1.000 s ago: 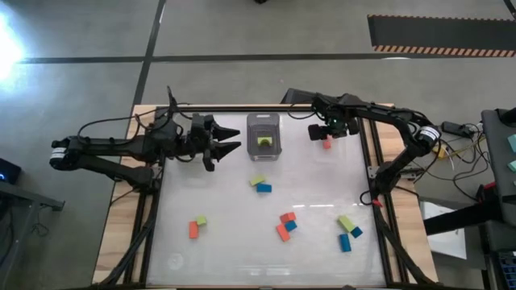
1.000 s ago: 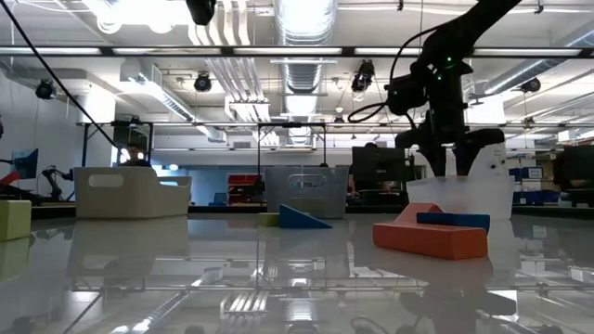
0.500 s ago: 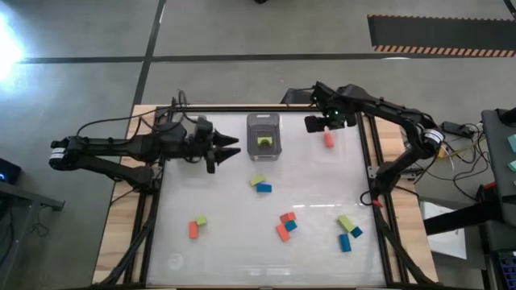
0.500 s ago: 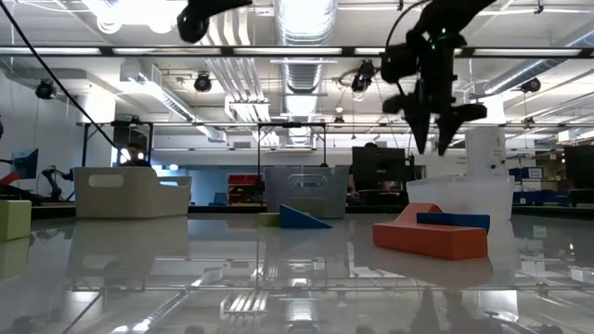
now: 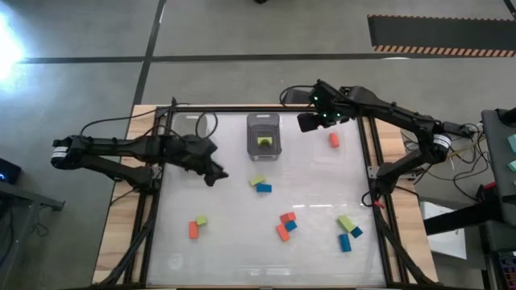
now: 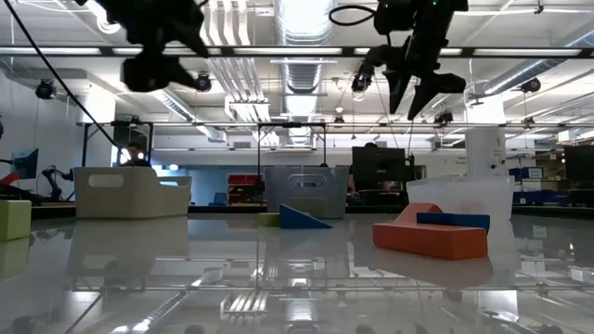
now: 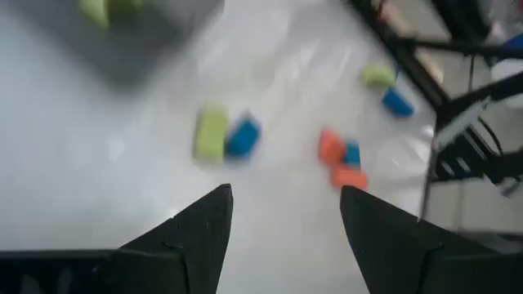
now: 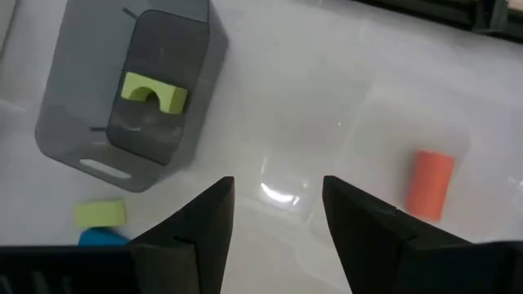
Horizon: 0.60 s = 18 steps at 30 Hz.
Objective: Sort & place blocks by color
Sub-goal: Put the green block into the black transparent bin
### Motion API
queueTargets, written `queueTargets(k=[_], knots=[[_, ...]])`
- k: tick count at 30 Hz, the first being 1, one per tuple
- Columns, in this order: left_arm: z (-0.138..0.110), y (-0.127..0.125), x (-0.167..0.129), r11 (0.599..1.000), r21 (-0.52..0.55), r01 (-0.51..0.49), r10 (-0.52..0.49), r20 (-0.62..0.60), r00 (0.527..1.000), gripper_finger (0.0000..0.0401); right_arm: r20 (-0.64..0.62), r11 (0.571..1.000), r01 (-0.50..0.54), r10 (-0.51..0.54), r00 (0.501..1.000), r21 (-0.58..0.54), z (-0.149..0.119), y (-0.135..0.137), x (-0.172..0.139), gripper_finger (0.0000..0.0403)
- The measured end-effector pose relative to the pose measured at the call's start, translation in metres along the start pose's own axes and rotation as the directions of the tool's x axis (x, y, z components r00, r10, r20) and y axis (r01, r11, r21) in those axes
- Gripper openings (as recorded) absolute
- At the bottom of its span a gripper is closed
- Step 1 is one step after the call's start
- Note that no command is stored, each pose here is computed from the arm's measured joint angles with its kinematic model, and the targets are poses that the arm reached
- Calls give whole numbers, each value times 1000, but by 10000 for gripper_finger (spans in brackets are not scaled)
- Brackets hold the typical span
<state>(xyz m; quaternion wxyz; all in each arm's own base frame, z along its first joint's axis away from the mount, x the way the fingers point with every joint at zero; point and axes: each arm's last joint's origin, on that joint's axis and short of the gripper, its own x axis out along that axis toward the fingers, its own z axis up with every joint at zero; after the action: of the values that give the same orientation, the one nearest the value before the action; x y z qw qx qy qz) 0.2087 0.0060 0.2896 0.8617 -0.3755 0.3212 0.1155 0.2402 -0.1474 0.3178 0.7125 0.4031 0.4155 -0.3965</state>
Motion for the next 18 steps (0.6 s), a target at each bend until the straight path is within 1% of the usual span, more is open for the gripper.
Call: queueTargets(k=[4,7,9,12,16,18], knots=[[-18,-3,0,997,-75,13,-26,-178,984,212,23,1000,19,-18,1000,-14,-2,3,0,178],[-32,-8,-2,997,-73,-2,-18,-274,962,212,27,1000,19,-19,999,-14,-2,3,0,178],[-42,-13,-3,999,-46,7,-22,-324,946,212,34,999,28,-28,999,-15,-2,3,0,178],[-56,-21,-5,998,27,63,-48,-391,919,212,44,999,39,-38,998,-17,-1,3,0,178],[-73,-32,-8,984,119,135,-67,-454,888,212,61,999,38,-36,997,-37,0,3,0,178],[-84,-34,-7,973,167,157,-56,-491,869,212,74,998,37,-34,997,-45,1,4,0,178]])
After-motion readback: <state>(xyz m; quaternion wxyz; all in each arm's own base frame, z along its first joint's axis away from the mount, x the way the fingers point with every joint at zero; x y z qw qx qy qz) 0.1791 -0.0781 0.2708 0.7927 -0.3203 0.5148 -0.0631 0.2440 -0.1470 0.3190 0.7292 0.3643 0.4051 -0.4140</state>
